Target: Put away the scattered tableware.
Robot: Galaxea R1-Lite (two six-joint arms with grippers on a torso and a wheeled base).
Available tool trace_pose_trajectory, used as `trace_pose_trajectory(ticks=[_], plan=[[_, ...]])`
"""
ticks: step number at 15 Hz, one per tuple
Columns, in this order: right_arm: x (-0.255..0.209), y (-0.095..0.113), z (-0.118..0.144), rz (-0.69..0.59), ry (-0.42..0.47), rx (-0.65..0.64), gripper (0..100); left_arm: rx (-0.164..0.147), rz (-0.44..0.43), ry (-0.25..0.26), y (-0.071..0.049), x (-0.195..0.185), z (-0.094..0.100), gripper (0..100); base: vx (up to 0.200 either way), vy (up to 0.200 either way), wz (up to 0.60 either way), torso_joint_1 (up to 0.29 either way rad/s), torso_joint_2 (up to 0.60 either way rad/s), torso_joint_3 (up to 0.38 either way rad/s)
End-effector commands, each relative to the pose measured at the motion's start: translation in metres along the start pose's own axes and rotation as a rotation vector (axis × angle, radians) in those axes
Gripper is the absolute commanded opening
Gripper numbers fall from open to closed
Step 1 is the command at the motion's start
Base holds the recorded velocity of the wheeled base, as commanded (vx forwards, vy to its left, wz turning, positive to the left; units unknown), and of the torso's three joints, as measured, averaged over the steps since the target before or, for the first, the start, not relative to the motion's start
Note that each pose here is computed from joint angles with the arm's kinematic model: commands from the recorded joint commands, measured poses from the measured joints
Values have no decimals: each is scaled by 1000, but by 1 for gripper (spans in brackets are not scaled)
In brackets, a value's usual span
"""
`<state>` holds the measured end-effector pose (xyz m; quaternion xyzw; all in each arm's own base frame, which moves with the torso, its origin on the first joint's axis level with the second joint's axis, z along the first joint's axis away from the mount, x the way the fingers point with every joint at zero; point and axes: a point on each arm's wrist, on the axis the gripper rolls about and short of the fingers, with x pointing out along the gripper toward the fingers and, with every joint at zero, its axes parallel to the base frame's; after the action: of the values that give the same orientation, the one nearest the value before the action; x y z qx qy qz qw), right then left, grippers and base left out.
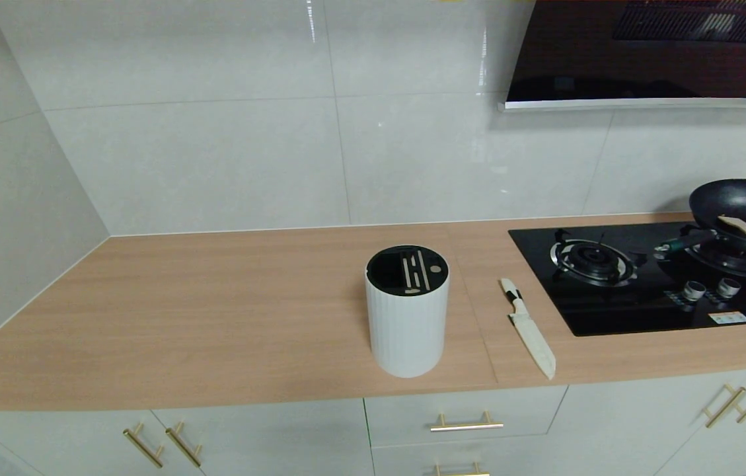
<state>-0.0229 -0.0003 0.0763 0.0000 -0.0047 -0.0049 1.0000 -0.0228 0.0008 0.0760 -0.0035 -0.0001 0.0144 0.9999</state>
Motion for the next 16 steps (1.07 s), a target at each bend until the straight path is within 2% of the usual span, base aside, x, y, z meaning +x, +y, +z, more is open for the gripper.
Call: trace_pose_trajectory(ticks=[1, 2, 3, 5, 7, 9, 12, 16], plan=[[-2, 0, 8, 1, -34, 8, 100, -1, 0, 0, 0, 0, 0, 100, 0, 0, 0, 0, 0, 0], [-11, 0, 43, 38, -126, 78, 100, -1, 0, 0, 0, 0, 0, 100, 0, 0, 0, 0, 0, 0], [-9, 1, 56, 84, -94, 100, 100, -1, 2, 0, 0, 0, 0, 100, 0, 0, 0, 0, 0, 0], [15, 3, 73, 160, 64, 97, 100, -1, 0, 0, 0, 0, 0, 100, 0, 0, 0, 0, 0, 0], [51, 5, 91, 163, 222, 95, 100, -1, 0, 0, 0, 0, 0, 100, 0, 0, 0, 0, 0, 0], [100, 7, 110, 176, 295, 88, 100, -1, 0, 2, 0, 0, 0, 100, 0, 0, 0, 0, 0, 0], [164, 17, 120, 221, 365, 91, 100, -1, 2, 0, 0, 0, 0, 100, 0, 0, 0, 0, 0, 0], [241, 39, 108, 269, 521, 70, 100, -1, 2, 0, 0, 0, 0, 100, 0, 0, 0, 0, 0, 0]])
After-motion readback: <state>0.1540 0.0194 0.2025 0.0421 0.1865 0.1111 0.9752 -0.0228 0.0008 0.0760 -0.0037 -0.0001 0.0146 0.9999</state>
